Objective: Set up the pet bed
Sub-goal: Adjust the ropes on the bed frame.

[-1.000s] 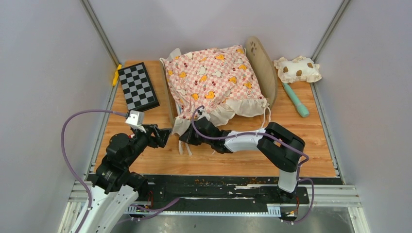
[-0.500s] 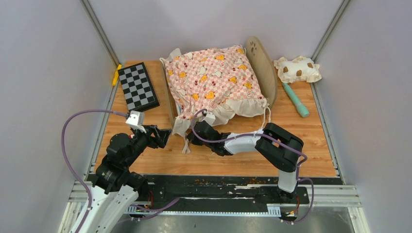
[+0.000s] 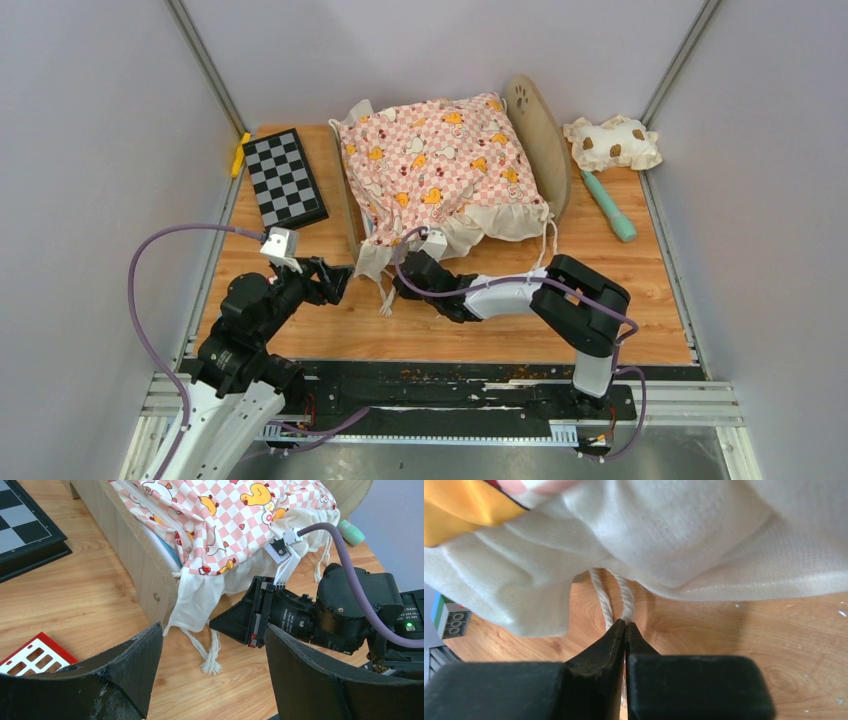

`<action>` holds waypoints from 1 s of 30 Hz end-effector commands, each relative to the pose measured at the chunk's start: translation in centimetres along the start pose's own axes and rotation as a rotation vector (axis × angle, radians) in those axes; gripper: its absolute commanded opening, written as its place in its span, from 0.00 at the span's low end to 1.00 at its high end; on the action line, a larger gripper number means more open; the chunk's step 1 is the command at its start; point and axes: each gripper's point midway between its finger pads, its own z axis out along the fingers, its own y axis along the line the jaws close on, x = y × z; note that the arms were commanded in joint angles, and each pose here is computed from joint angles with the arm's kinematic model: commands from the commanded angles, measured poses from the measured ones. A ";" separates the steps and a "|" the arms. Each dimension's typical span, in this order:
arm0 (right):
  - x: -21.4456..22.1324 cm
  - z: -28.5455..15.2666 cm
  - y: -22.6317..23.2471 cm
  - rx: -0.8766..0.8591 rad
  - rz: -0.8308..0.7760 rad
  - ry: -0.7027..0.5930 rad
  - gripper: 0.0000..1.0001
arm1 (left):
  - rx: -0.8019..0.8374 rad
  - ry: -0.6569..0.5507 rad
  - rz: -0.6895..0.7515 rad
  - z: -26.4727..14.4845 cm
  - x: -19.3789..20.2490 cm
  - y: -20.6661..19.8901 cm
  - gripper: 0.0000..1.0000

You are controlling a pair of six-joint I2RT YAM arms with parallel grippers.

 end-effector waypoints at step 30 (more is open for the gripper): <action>-4.6 -4.5 8.3 -0.399 0.294 0.126 0.00 | 0.191 0.227 0.129 4.4 6.6 -2.7 0.65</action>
